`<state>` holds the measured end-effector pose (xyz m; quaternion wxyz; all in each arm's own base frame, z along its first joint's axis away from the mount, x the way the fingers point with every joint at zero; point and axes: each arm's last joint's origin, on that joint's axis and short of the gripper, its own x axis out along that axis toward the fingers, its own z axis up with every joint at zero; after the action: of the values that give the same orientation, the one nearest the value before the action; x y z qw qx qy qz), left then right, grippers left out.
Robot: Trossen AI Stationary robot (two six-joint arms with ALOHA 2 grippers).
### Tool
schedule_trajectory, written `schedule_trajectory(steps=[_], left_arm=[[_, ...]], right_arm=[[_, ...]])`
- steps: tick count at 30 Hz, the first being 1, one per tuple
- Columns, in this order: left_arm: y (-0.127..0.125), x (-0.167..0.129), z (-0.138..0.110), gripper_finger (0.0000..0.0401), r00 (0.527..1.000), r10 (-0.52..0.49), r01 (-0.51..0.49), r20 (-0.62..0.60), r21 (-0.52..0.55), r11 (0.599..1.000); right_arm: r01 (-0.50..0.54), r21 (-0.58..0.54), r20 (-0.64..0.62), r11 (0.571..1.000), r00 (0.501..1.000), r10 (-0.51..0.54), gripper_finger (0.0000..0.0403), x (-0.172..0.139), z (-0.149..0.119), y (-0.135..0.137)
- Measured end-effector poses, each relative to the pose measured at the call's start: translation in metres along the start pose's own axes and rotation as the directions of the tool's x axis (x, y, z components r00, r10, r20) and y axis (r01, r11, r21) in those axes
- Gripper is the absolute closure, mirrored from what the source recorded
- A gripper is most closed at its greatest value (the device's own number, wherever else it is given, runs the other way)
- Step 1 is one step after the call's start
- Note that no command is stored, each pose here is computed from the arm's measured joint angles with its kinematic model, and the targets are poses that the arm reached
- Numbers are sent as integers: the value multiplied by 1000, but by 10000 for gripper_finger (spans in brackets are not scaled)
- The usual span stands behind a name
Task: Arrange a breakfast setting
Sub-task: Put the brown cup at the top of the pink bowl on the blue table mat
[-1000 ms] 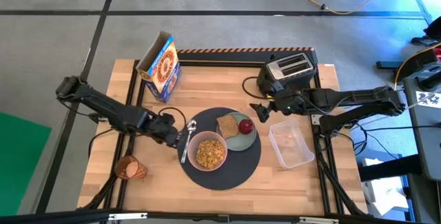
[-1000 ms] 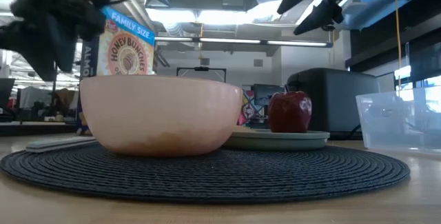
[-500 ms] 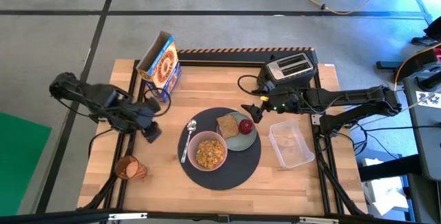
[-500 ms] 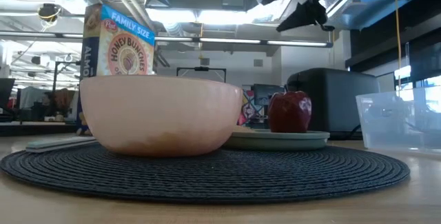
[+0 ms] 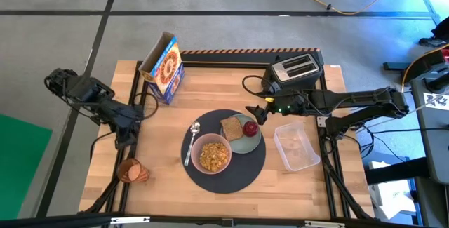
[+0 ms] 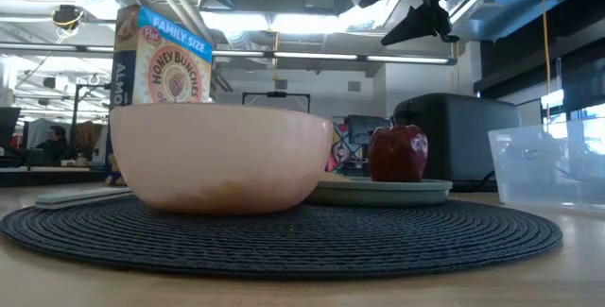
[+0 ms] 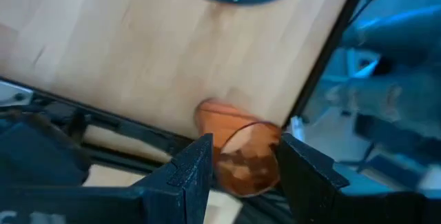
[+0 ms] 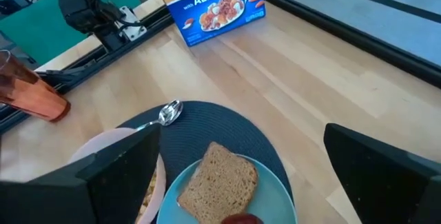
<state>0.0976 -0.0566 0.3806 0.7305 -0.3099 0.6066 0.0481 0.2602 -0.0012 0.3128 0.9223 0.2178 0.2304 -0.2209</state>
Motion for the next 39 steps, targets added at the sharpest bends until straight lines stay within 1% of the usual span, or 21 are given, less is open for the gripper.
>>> schedule_trajectory(steps=[5,9,12,14,16,19,24,26,33,39], left_arm=[[0,24,-9,250,995,69,-64,-69,74,995],[-3,51,-14,250,989,66,-49,-129,128,991],[-6,67,-20,250,982,39,-11,-187,151,988],[-5,74,-26,250,974,58,-20,-220,171,985],[-3,81,-31,250,967,92,-54,-236,162,985],[-2,89,-35,250,968,108,-72,-229,160,984],[-6,99,-41,250,971,67,-25,-230,182,983],[-7,101,-42,250,973,63,-22,-221,186,982],[-6,103,-44,250,983,84,-54,-163,180,982],[-7,104,-43,250,987,81,-55,-138,184,981]], right_arm=[[1,21,-7,1000,1000,-1,6,0,-1,0],[11,38,-22,999,1000,-11,6,0,-2,-1],[5,38,-30,999,1000,-4,6,0,-3,-1],[4,38,-30,999,1000,-2,6,0,-3,-1],[4,38,-30,999,1000,-3,6,0,-3,-1],[5,38,-29,999,1000,-3,6,0,-3,-1],[6,35,-29,999,1000,-5,6,0,-2,-1],[7,34,-28,999,1000,-6,6,0,-2,-1],[0,35,-32,999,999,1,6,0,-2,-1],[0,38,-31,999,1000,1,6,0,-2,-1]])
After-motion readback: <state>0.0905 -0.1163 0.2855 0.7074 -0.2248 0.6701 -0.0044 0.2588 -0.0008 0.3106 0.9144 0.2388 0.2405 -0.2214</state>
